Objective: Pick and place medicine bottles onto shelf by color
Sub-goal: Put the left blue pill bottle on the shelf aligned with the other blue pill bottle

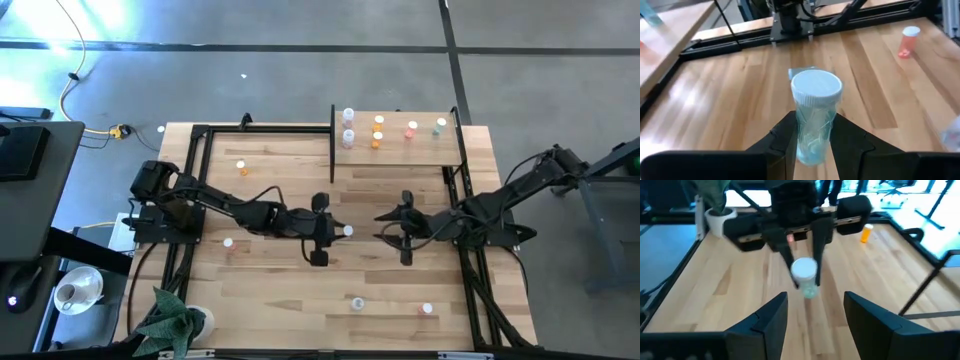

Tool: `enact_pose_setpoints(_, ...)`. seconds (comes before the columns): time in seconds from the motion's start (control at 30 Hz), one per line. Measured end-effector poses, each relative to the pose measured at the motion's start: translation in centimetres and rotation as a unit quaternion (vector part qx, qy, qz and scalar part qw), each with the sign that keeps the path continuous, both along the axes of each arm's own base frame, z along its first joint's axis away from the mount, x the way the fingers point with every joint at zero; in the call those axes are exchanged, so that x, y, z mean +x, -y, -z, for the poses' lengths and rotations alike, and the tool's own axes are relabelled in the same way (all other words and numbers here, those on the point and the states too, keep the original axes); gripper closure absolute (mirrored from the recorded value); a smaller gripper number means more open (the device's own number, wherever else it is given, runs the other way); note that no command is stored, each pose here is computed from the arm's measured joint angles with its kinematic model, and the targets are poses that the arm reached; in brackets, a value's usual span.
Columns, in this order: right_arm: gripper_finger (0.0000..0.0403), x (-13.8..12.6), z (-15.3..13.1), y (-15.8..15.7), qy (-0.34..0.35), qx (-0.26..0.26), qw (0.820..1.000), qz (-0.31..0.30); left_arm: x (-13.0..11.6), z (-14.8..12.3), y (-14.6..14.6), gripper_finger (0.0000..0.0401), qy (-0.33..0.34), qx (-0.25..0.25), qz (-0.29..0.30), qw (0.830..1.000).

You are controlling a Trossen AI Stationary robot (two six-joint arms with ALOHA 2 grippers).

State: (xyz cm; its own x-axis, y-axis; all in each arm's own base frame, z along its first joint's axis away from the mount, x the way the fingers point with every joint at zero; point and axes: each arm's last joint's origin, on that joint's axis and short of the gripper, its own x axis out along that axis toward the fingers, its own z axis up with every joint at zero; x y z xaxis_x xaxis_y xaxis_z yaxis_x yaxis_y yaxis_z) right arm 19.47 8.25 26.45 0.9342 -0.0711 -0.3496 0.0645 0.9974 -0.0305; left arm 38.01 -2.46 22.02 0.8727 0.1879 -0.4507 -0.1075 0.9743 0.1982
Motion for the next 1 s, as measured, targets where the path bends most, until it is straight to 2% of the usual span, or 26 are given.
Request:
enact_pose_setpoints(0.13, 0.0217, 0.7, 0.6, -0.5, -0.01, -0.014, 1.0, -0.013, 0.1, -0.1, 0.4, 0.0314, 0.007, -0.013, 0.024, 1.0)
enact_pose_setpoints(0.27, 0.0217, 1.8, 1.1, -1.1, 0.001, -0.054, 0.998, -0.03, 0.1, -0.1, 0.6, 0.0314, 0.007, -0.026, 0.047, 0.999)
enact_pose_setpoints(0.53, 0.0217, 3.8, 1.5, -2.1, 0.046, -0.116, 0.991, -0.055, 0.1, -0.1, 0.6, 0.0314, 0.008, -0.026, 0.046, 0.999)
enact_pose_setpoints(0.73, 0.0217, 4.4, 1.6, -1.9, 0.061, -0.108, 0.991, -0.044, 0.1, -0.2, 0.6, 0.0314, 0.012, -0.026, 0.046, 0.999)
enact_pose_setpoints(1.0, 0.0217, 5.6, 2.4, -0.6, 0.047, -0.06, 0.996, -0.05, 0.2, -0.4, 0.6, 0.0314, 0.025, -0.026, 0.046, 0.998)
